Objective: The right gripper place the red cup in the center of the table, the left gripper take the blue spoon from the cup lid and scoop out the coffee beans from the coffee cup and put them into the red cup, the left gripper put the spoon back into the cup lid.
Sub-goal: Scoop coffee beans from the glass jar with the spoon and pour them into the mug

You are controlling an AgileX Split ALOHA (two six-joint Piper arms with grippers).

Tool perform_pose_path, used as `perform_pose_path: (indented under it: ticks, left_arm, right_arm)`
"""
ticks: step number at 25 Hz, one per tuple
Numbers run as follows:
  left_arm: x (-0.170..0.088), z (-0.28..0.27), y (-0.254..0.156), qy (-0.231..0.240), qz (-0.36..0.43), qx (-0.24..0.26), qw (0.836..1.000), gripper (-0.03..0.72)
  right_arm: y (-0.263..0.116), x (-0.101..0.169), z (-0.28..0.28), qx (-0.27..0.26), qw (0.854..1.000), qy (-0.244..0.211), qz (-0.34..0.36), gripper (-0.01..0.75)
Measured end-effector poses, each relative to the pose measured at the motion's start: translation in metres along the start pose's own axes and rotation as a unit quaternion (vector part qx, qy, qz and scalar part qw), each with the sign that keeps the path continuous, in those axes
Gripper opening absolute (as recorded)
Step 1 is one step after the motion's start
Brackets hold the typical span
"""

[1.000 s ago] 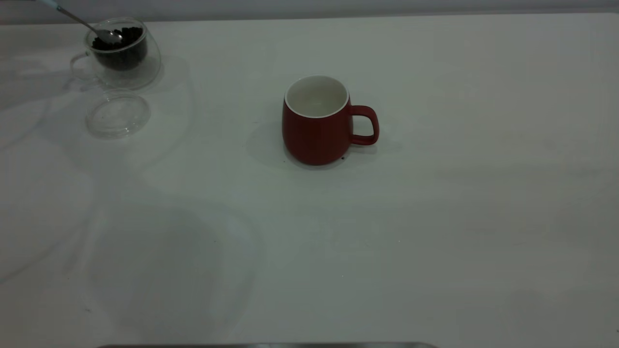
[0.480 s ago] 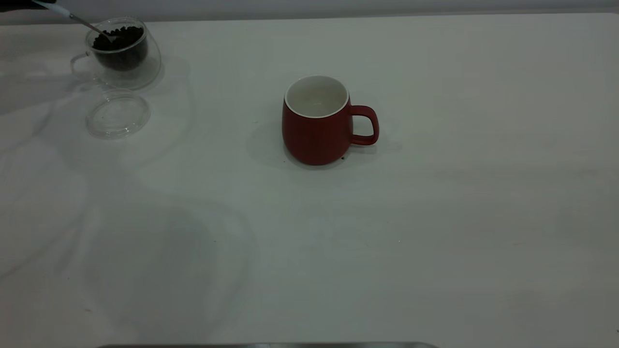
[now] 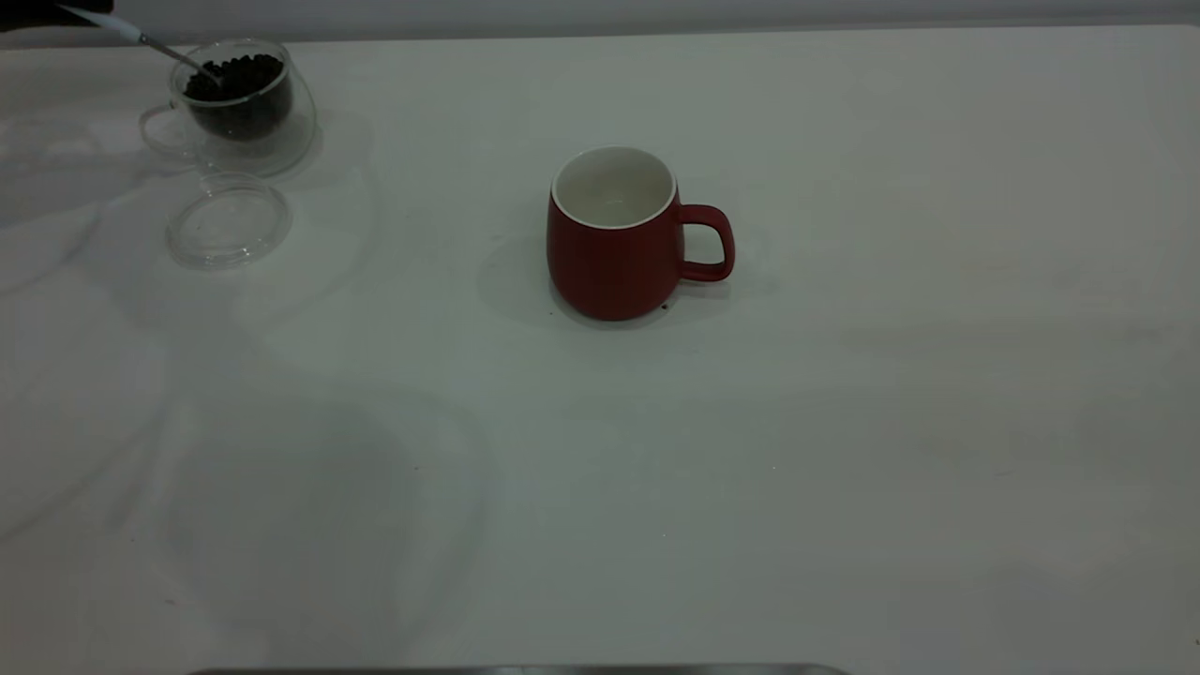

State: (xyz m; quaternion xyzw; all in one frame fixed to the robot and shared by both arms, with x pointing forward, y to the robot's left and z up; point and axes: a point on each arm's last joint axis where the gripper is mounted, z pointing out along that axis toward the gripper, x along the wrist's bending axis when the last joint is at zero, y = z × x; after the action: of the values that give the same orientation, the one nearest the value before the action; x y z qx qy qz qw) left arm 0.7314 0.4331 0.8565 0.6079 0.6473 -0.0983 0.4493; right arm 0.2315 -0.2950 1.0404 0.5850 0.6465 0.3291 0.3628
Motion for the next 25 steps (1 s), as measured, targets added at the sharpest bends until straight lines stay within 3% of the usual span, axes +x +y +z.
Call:
perform_pose_path:
  ticks: [13,25]
  left_arm:
    - [0.009,-0.002,0.002,0.044,-0.058,-0.012,0.997,0.118]
    - [0.016,-0.017,0.004,0.014,-0.102,-0.043,0.994,0.118]
  right_arm:
    - [0.0,0.0,0.0,0.0,1.0,0.0,0.0,0.588]
    - [0.0,0.0,0.0,0.0,1.0,0.0,0.0,0.588]
